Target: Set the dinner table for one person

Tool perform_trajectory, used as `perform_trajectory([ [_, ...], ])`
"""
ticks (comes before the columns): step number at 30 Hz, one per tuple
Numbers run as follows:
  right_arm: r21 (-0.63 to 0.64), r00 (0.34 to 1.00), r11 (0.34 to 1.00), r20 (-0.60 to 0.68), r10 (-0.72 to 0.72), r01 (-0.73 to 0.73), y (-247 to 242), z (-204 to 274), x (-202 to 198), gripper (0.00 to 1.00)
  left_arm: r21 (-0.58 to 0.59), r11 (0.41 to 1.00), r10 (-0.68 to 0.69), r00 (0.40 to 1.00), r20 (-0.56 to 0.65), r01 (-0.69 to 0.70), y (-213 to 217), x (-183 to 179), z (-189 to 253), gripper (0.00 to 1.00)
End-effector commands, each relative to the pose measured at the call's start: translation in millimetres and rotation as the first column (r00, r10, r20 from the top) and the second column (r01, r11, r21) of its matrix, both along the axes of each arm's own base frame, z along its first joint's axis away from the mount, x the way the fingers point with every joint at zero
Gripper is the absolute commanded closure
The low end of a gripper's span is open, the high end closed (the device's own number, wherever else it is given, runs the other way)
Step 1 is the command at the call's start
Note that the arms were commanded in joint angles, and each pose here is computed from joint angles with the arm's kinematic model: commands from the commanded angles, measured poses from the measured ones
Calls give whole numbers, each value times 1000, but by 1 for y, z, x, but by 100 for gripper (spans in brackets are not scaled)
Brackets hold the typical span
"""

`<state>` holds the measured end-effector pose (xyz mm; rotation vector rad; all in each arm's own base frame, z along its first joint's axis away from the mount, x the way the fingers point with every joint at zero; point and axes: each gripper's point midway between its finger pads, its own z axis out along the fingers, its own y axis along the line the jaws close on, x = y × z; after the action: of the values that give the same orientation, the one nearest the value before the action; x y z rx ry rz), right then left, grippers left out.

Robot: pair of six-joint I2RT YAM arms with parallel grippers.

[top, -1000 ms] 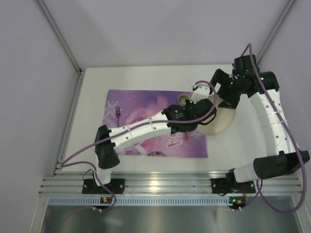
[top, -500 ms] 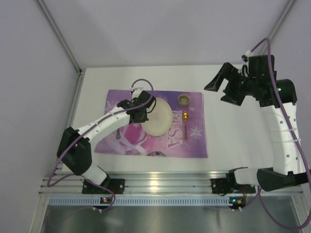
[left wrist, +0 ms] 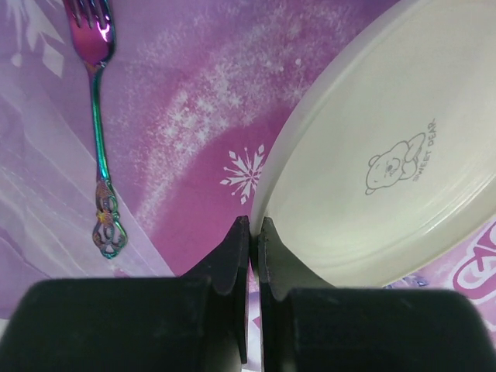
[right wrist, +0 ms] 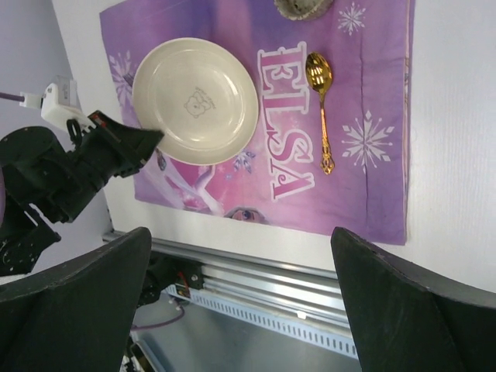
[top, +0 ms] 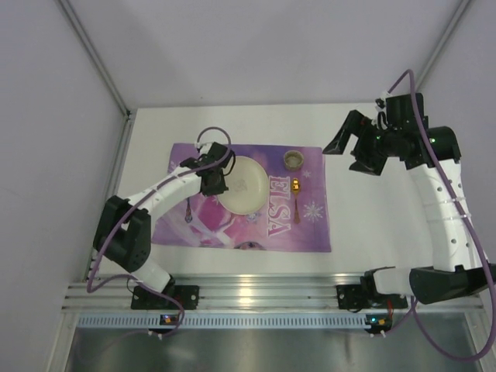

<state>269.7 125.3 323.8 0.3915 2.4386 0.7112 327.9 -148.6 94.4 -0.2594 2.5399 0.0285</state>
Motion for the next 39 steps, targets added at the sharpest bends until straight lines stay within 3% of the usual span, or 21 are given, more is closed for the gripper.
perform_trajectory([
  [1, -6, 998, 1000, 58, 12, -11, -3, 7, -1, 0, -18, 1000, 22, 999, -45, -23, 1, -5, -19, 100],
  [5, -21, 999, 1000, 38, 13, -12, -6, -3, -5, 0, -4, 999, 42, 994, -101, -42, 9, -16, -38, 95],
  [6, -23, 999, 1000, 31, 14, -13, -6, -5, -5, 0, 3, 999, 50, 992, -112, -50, 12, -17, -41, 88],
  [7, -24, 1000, 1000, 25, 14, -14, -6, -8, -6, 0, 13, 999, 53, 989, -134, -52, 14, -20, -48, 75],
  [12, -37, 1000, 999, 2, 15, -15, -8, -19, -7, 0, 74, 994, 88, 973, -213, -74, 26, -31, -69, 48],
  [14, -42, 1000, 999, -3, 16, -16, -9, -22, -7, 0, 76, 994, 99, 968, -230, -83, 28, -33, -73, 43],
  [18, -52, 1000, 998, -6, 19, -19, -10, -27, -7, 0, 76, 993, 104, 967, -231, -89, 28, -34, -68, 41],
  [24, -84, 1000, 996, 17, 26, -24, -15, -26, -6, 0, 33, 998, 59, 998, -11, -59, 23, 4, 14, 39],
  [30, -94, 999, 995, 32, 41, -38, -15, -26, -4, 0, 53, 998, 28, 975, 220, -41, 37, 22, 104, 37],
  [34, -92, 994, 995, 99, 55, -46, -14, -14, -1, 0, 103, 994, 2, 937, 350, -41, 54, 22, 135, 34],
  [35, -93, 991, 994, 117, 62, -51, -14, -10, -1, 0, 76, 996, 7, 901, 435, -44, 56, 25, 154, 34],
  [37, -93, 983, 994, 171, 71, -55, -14, 4, -1, 0, 138, 990, -51, 887, 460, -14, 65, 19, 143, 35],
  [39, -100, 974, 993, 214, 78, -57, -15, 15, -1, 0, 123, 992, -70, 812, 580, -2, 70, 14, 148, 35],
])
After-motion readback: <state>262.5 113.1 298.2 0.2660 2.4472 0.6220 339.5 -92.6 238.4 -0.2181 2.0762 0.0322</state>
